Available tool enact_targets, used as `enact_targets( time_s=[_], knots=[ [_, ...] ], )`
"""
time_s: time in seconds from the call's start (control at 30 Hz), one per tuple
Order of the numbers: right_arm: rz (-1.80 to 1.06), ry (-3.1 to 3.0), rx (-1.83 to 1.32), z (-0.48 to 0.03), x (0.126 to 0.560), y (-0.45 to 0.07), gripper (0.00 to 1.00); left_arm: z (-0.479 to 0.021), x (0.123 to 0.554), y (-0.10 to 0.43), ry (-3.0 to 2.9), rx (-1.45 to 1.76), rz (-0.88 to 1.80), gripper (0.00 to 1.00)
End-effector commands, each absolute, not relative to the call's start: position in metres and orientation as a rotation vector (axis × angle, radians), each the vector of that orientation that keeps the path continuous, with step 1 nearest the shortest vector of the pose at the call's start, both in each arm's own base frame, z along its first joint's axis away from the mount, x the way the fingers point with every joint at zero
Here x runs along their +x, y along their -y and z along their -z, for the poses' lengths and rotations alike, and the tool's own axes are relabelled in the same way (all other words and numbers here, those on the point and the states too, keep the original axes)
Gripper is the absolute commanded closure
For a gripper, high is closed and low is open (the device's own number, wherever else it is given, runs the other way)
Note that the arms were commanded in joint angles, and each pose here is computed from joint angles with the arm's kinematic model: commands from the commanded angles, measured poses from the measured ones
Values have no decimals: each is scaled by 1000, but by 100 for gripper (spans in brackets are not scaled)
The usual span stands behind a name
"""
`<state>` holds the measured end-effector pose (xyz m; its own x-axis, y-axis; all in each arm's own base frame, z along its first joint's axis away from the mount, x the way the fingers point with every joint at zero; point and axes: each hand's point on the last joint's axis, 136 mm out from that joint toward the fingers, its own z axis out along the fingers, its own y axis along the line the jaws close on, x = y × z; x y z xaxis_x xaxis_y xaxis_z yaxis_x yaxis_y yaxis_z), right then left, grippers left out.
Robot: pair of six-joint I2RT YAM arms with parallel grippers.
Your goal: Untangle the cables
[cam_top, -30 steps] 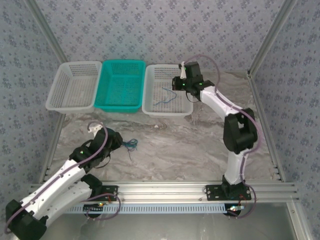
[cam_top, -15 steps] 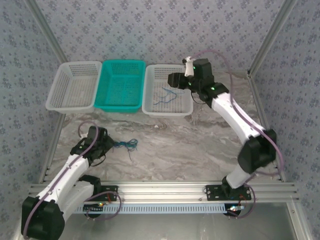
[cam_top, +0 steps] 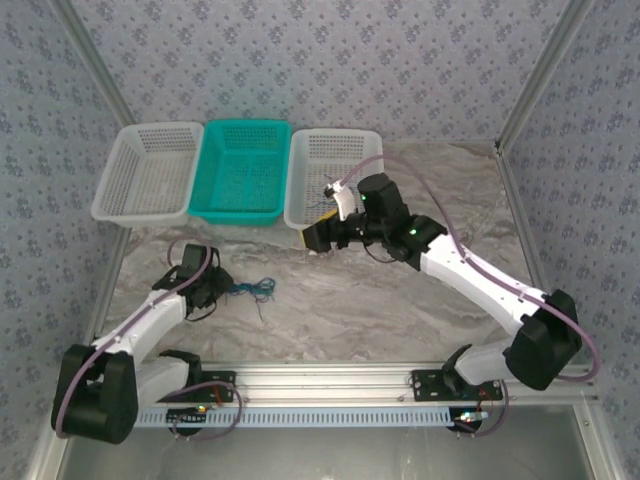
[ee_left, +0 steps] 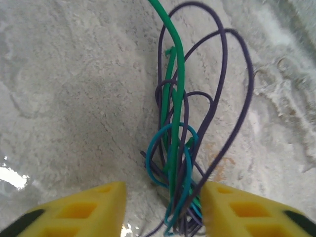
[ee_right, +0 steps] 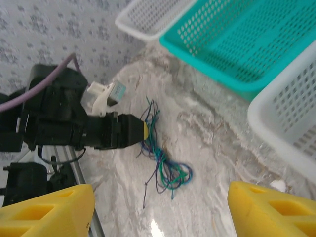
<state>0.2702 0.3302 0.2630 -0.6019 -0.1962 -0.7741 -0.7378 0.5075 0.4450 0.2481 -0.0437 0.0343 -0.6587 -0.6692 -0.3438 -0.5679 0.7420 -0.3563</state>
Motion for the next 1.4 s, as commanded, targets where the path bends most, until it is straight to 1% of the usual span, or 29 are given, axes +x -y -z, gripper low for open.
enact_targets(
  time_s=[0.0,0.13,0.2,0.3,0.37,0.53,0.63,0.77,0.87,0.97,1.0,1.03,1.17,1.2,1.37],
  knots=[
    [-1065,-2147,-798,-248,259,-338,27,-30,256,40,-2467,-941,282,71],
    [-1039,-2172,-811,-237,260,-346,27,-25,253,40,-2480,-956,280,100],
    [-1024,-2179,-800,-234,263,-346,28,-27,253,44,-2488,-934,311,100],
    [-971,-2189,-736,-231,274,-342,28,-46,258,59,-2467,-846,436,100],
    [-947,-2195,-668,-232,284,-338,28,-65,261,66,-2402,-802,530,100],
    [-1008,-2173,-620,-237,291,-343,27,-125,274,91,-2191,-644,800,100],
    [-1047,-2236,-523,-225,295,-347,29,-148,276,94,-2114,-619,856,100],
    [-1238,-2281,-383,-207,286,-370,33,-168,281,96,-2021,-607,918,100],
    [-1261,-2290,-357,-195,277,-380,33,-172,285,101,-2007,-615,966,100],
    [-1274,-2297,-264,-185,279,-378,34,-169,289,106,-2019,-638,1000,100],
    [-1292,-2292,-231,-184,281,-377,36,-167,290,107,-2024,-644,1010,100],
    [-1315,-2282,-197,-184,283,-375,41,-165,292,108,-2031,-653,1019,100],
    [-1319,-2300,-137,-174,288,-370,64,-163,297,112,-2030,-674,1052,100],
    [-1318,-2304,-130,-172,288,-370,67,-163,297,111,-2026,-678,1053,100],
    [-1338,-2305,-121,-169,287,-372,79,-165,298,109,-2022,-684,1042,100]
  ],
)
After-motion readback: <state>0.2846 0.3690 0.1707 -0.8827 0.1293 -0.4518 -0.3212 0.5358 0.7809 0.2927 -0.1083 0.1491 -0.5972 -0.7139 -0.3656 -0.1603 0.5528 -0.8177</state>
